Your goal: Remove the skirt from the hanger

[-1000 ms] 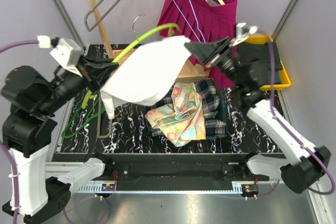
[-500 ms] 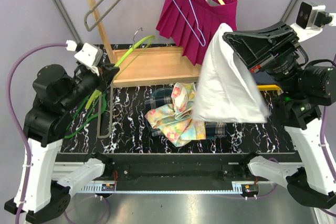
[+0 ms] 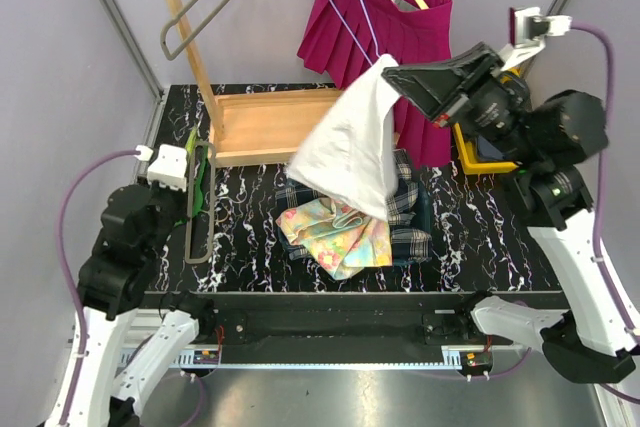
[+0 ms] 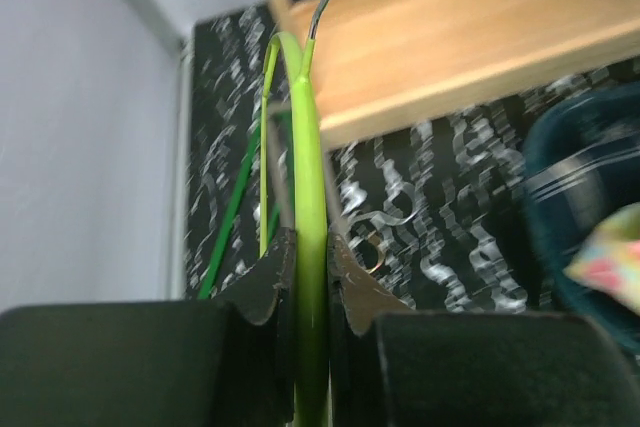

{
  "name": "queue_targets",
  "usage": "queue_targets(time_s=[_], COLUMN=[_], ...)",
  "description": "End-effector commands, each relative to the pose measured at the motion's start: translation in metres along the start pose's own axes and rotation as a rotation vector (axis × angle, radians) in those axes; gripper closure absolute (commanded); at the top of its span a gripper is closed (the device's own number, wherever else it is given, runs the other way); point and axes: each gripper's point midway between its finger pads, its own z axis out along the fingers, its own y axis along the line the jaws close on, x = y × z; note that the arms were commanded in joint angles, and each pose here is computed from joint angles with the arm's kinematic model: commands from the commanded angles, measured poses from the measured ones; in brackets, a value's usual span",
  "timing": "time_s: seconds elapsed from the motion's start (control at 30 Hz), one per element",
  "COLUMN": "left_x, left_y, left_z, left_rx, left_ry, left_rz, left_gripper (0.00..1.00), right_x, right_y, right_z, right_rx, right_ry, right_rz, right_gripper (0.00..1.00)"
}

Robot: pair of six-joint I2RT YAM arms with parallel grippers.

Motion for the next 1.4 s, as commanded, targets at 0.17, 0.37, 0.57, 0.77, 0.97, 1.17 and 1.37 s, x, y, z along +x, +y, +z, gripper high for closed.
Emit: queue_targets(time_s=[0.17, 0.37, 0.57, 0.77, 0.97, 1.17, 1.37], left_x=[0.073, 0.136, 0.148, 0.102, 0.015, -0.064, -0.117], left_y=[0.059, 0.07, 0.053, 0.052, 0.048, 0.045, 0.042], left_z=[0.046, 0.082, 0.101, 0.107, 0.082, 0.038, 0.003], left_rx=[-0.332, -0.322, -0.202, -0.144, -0.086, -0.049, -0.015], left_ry=[0.09, 0.257, 0.301, 0.265, 0.053, -0.146, -0.286], left_rz=[0.137, 0.142, 0.088, 0.019, -0.03, -0.049, -0.062], left_gripper=[1.0, 1.0, 0.45, 0.01, 0.01, 0.01, 0.01], right_x=[0.052, 0.123, 0.183, 0.249, 0.325, 0.401, 0.461], right_y=[-0.069, -0.138, -0.18, -0.222, -0.256, -0.258, -0.252], right_z=[0.003, -0.023, -0.061, -0.109, -0.156, -0.2, -0.246], right_rx=[0.131, 0.296, 0.416, 0.604, 0.776, 0.854, 0.921], right_ry=[0.107, 0.265, 0.402, 0.629, 0.908, 1.234, 1.51], right_rz=[-0.028, 0.009, 0.043, 0.146, 0.33, 0.298, 0.217], right_gripper=[1.0, 1.0, 1.0, 1.0, 1.0, 1.0, 0.86])
